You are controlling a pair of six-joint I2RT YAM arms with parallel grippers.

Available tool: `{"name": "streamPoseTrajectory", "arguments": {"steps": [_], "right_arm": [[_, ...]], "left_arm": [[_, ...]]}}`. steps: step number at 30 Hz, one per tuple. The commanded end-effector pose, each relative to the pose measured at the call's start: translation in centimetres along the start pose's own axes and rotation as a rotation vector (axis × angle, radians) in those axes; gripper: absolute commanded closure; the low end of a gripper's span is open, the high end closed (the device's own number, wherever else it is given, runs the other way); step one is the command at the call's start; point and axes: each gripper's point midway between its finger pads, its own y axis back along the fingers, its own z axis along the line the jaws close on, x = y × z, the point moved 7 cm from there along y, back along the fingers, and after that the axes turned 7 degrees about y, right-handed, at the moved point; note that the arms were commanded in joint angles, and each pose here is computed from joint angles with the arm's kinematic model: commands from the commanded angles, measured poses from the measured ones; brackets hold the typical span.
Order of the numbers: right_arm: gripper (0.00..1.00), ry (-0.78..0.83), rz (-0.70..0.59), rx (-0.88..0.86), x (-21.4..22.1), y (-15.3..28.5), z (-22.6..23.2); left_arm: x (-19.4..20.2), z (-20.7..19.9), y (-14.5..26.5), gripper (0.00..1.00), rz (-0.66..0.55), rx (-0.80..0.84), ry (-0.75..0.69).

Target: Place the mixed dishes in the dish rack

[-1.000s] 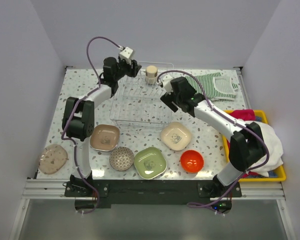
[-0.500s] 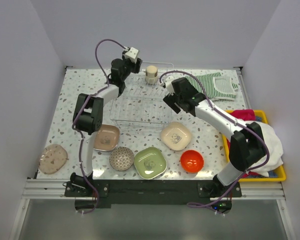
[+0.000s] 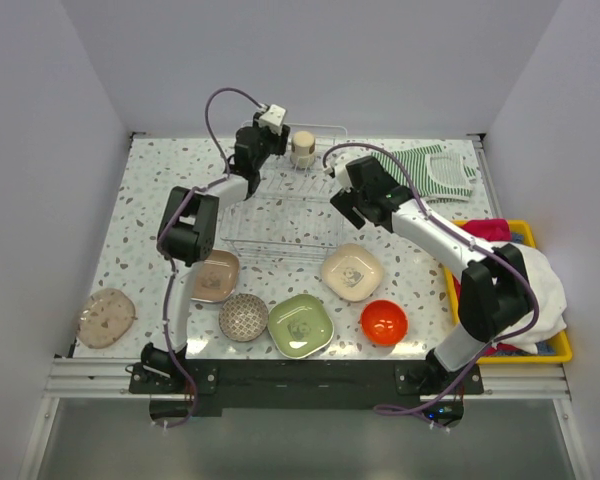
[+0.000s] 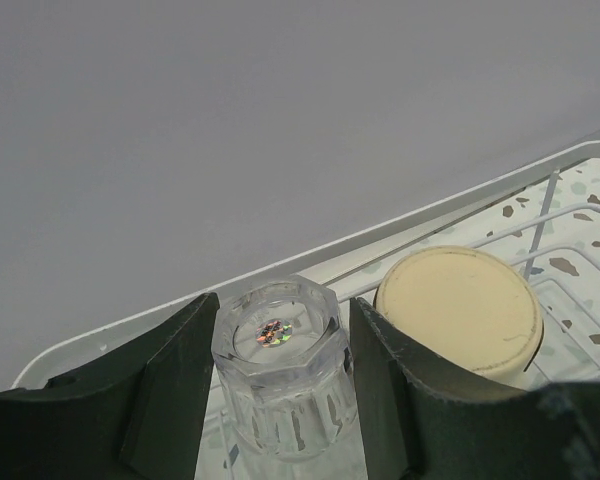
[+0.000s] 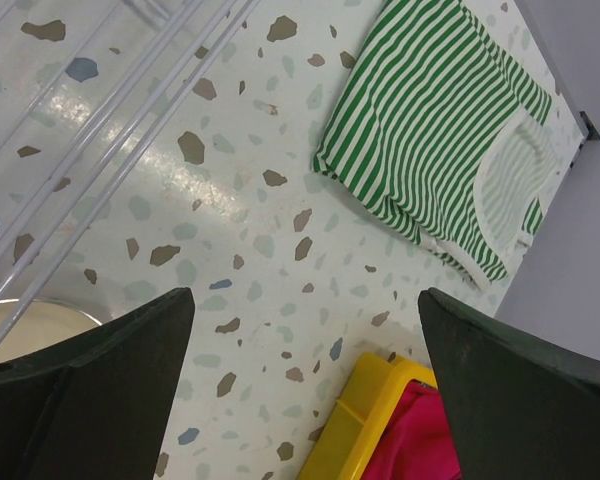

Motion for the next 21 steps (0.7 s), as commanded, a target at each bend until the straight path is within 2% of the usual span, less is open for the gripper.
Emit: {"name": "streamPoseTrajectory", "arguments": {"steps": [1,4,7,8,11,14,21], "right_arm": [[0.01,-0.001,0.024,0.024,0.7,0.5,-0.4],[0.01,-0.001,0.027,0.026,0.8,0.5,-0.4],[0.01,-0.004,0.027,0.030,0.9,0.6,-0.5],[0.01,0.000,0.026,0.029,0.8,0.6,-0.5],[0.01,0.003,0.024,0.031,0.8,0.6,-0.5],[0.01,0.001,0.022,0.038,0.8,0.7,-0.6],[0.01,0.001,0.016,0.044,0.9,1.0,-0.8]], "left_arm": [[-2.2,0.4,-0.4,0.96,-0.090,-0.072,0.024],[-1.3,0.5,-0.2,0.92,-0.063,-0.085,0.027],[-1.2,0.4,-0.1,0.80,-0.056,-0.086,0.031],[-1.0,0.5,0.0,0.65,-0.050,-0.088,0.033],[-1.2,0.5,0.3,0.49,-0.036,-0.088,0.039],[-1.1,0.5,0.4,0.39,-0.016,-0.087,0.036],[-1.7,0.5,0.9,0.28,0.010,-0.087,0.032]]}}
